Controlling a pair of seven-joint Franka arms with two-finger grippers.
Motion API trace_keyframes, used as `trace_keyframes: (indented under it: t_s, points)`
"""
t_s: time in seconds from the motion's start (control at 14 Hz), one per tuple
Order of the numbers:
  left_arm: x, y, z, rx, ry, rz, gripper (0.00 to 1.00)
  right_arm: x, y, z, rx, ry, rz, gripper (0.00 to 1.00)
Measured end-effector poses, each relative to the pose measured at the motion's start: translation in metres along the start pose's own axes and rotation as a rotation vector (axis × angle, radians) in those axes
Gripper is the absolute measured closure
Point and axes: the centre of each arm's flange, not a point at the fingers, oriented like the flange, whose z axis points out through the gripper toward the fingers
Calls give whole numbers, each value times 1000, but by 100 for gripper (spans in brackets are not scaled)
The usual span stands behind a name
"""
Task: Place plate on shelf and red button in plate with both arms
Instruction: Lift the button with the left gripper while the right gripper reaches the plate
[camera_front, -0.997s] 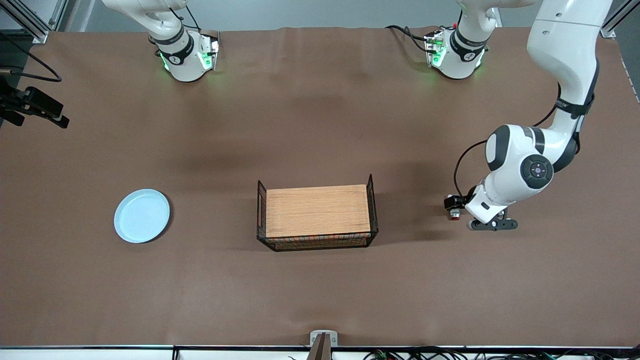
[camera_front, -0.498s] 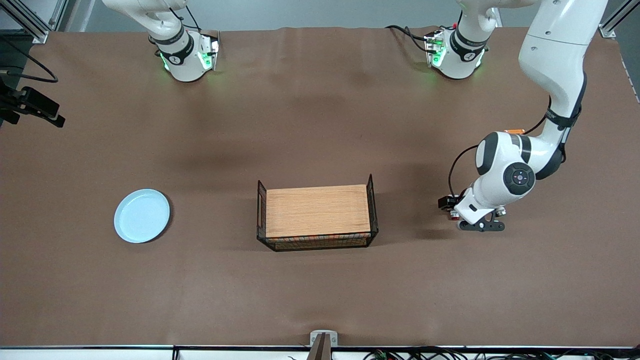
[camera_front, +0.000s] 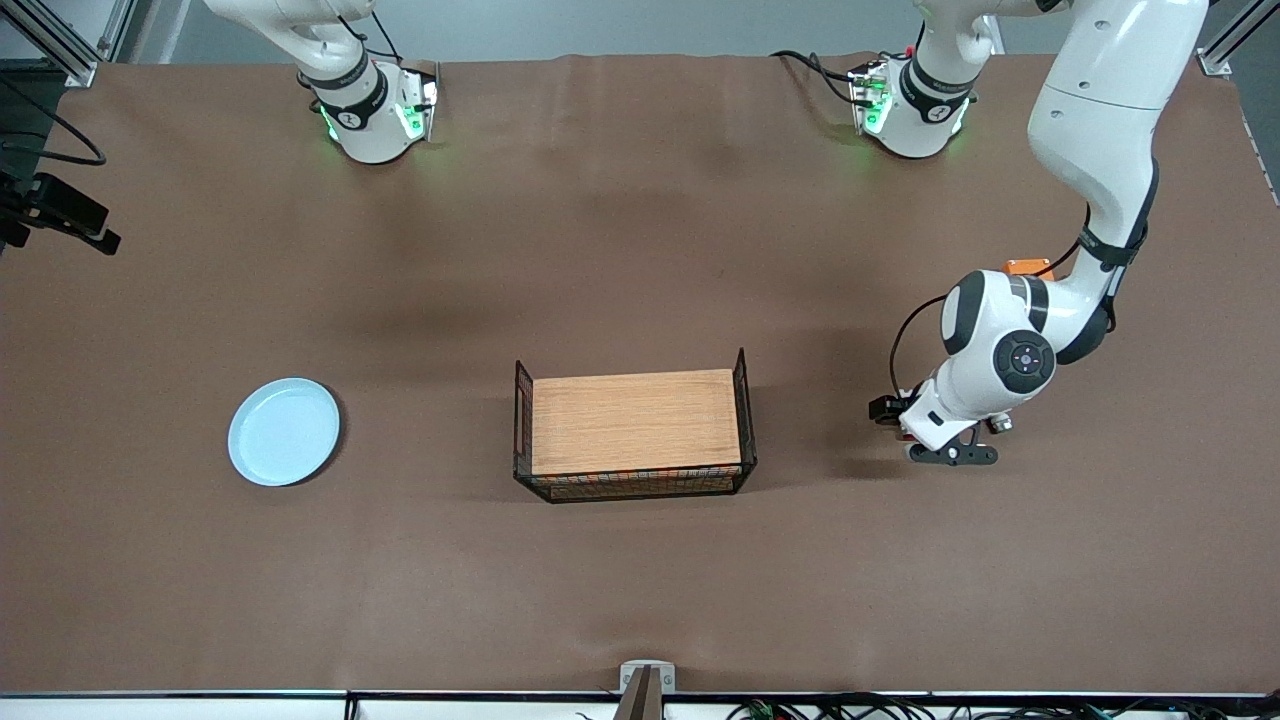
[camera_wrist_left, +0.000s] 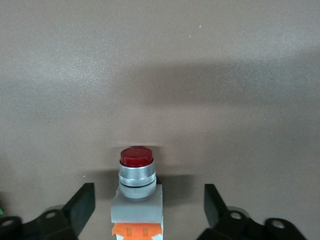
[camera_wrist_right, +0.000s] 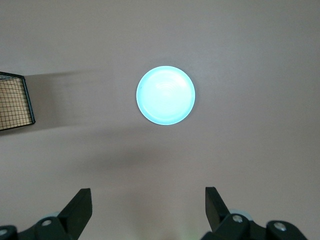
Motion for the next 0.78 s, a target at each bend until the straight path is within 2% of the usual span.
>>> trace_keyframes:
  t_s: [0.07,0.21,0.28,0.43,0.57,0.64,0.78]
  points:
    - [-2,-1,2,1,-6,0,7,4,2,8,-2,-16,5,0]
    - [-6,-2,7,2,-17,-1,20,22,4,38,-7,-59,11,0]
    - [-7,-2,8,2,-20,-2,21,33,3,53,-9,-68,12,0]
    - [-7,-2,8,3,-22,-2,34,50,4,83,-14,-95,15,0]
    - [-7,-4,7,4,-25,-4,42,66,8,116,-19,-133,23,0]
    - [-8,-5,7,4,-30,-5,43,73,12,133,-21,-148,31,0]
    - [-8,-6,5,5,-31,-7,53,88,28,163,-21,-146,36,0]
